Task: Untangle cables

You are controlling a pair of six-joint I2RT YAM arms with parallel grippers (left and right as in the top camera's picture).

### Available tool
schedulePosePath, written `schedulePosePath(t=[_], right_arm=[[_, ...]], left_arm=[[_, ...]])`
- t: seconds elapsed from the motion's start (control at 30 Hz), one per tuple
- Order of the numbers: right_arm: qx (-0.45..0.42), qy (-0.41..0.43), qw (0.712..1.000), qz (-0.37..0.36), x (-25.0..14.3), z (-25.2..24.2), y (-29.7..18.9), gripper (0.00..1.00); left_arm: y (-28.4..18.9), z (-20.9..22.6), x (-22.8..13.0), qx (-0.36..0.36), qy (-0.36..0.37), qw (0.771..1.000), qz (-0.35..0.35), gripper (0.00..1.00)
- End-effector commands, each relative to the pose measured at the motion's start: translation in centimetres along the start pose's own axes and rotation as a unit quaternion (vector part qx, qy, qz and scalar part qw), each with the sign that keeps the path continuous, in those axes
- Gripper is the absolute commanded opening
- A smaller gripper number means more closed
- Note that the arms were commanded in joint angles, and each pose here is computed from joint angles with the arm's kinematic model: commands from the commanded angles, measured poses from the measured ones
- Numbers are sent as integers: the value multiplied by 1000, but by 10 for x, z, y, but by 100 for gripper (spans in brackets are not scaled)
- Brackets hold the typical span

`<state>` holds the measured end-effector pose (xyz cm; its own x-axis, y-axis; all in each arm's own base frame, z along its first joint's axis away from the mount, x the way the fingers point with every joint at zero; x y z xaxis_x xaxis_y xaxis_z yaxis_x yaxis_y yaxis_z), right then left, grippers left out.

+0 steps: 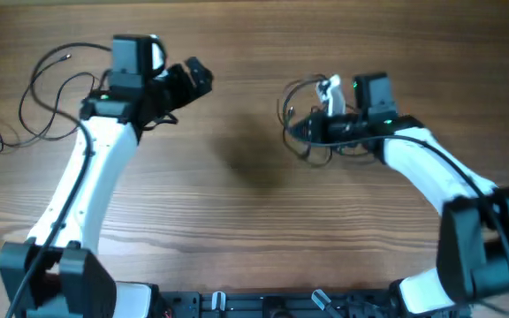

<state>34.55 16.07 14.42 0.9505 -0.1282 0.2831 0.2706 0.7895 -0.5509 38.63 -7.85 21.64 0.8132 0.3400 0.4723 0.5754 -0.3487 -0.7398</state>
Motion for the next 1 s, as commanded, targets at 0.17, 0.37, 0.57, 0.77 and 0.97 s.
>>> schedulePosePath(t=[0.17,0.37,0.57,0.77,0.97], right_arm=[[-379,7,874,-303,19,17,-166,100],[-483,79,795,-358,-10,4,-212,100],[-399,184,816,-377,-12,4,-201,100],[-405,230,796,-386,-18,-10,-220,100],[-404,201,829,-331,-22,-16,-219,100]], left_arm=[[2,-31,-22,-37,26,998,35,100],[22,-82,-47,-86,88,991,47,100],[61,-135,-104,-127,123,979,101,100],[102,-174,-163,-148,62,975,154,69],[133,-170,-157,-121,77,985,93,70]])
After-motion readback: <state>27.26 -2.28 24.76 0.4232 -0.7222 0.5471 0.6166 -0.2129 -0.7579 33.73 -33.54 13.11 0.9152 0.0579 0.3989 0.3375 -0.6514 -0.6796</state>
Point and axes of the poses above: each gripper's point midway between its finger pads, its own y axis out along the fingers, its own z axis along the line the jaws close on, x = y × z, the point moved 5 cm from there along -y, back along the fingers, and after that the axes turned 8 degrees about y, right-handed, at the moved point
